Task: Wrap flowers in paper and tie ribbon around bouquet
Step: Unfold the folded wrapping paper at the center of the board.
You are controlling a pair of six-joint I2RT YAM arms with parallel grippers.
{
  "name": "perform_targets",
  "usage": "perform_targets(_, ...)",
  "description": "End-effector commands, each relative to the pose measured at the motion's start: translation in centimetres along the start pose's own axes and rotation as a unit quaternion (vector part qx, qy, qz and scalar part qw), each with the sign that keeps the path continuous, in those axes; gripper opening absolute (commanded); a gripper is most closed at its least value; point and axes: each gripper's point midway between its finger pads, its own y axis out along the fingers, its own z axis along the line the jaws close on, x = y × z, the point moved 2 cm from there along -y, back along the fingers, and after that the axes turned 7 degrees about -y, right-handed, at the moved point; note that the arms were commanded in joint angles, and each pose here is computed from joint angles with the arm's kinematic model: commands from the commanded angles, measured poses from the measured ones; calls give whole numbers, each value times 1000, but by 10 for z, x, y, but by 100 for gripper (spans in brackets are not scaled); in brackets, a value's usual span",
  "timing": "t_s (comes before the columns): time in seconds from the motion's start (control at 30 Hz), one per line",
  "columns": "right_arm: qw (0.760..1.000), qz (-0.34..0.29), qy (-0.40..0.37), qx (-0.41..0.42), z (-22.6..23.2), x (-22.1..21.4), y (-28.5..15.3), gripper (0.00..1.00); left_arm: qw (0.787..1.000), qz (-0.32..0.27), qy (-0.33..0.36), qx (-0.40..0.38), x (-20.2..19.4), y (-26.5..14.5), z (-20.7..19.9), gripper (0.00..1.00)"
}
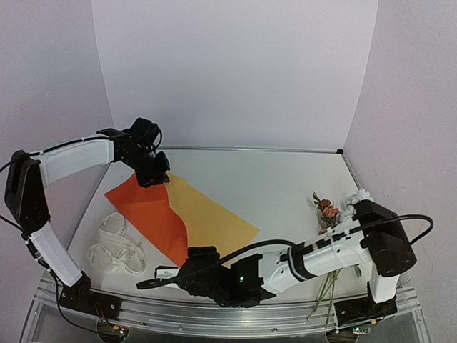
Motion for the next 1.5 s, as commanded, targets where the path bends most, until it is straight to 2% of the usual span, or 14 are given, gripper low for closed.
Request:
perform_targets(0.0, 984, -73, 159, 30, -61, 9, -53, 79, 994, -100, -39, -21, 15, -48, 13, 0)
perform_targets(0.2, 946, -140, 272, 104, -87, 3, -110, 96, 986, -142, -84, -25, -2, -73, 54, 0)
perform_targets(0.33, 910, -137, 357, 162, -102, -13, -105, 98, 984, -140, -106, -18, -21, -86, 82, 0)
perform_targets(0.4, 882, -100, 425, 176, -111, -31, -80, 98, 985, -129, -118, -2, -35, -87, 102, 0)
perform_targets(0.5, 853, -35, 492, 173, -127, -61, -41, 98, 985, -114, -128, 32, -53, -93, 129, 0)
perform_targets(0.6, 813, 21, 557, 169, -134, -85, -6, 97, 984, -94, -134, 68, -69, -97, 151, 0)
perform_targets(0.77, 779, 123, 597, 146, -118, -130, 31, 94, 981, -63, -152, 105, -91, -100, 176, 0)
perform_targets(0.97, 738, 203, 625, 153, -75, -152, 45, 84, 980, -42, -162, 109, -103, -94, 185, 0)
perform_targets(1.1, 719, 232, 639, 146, -58, -165, 41, 80, 980, -41, -160, 107, -101, -92, 182, 0)
perform_targets(1.47, 709, 287, 633, 117, -31, -187, 53, 87, 982, -43, -152, 102, -99, -93, 178, 0)
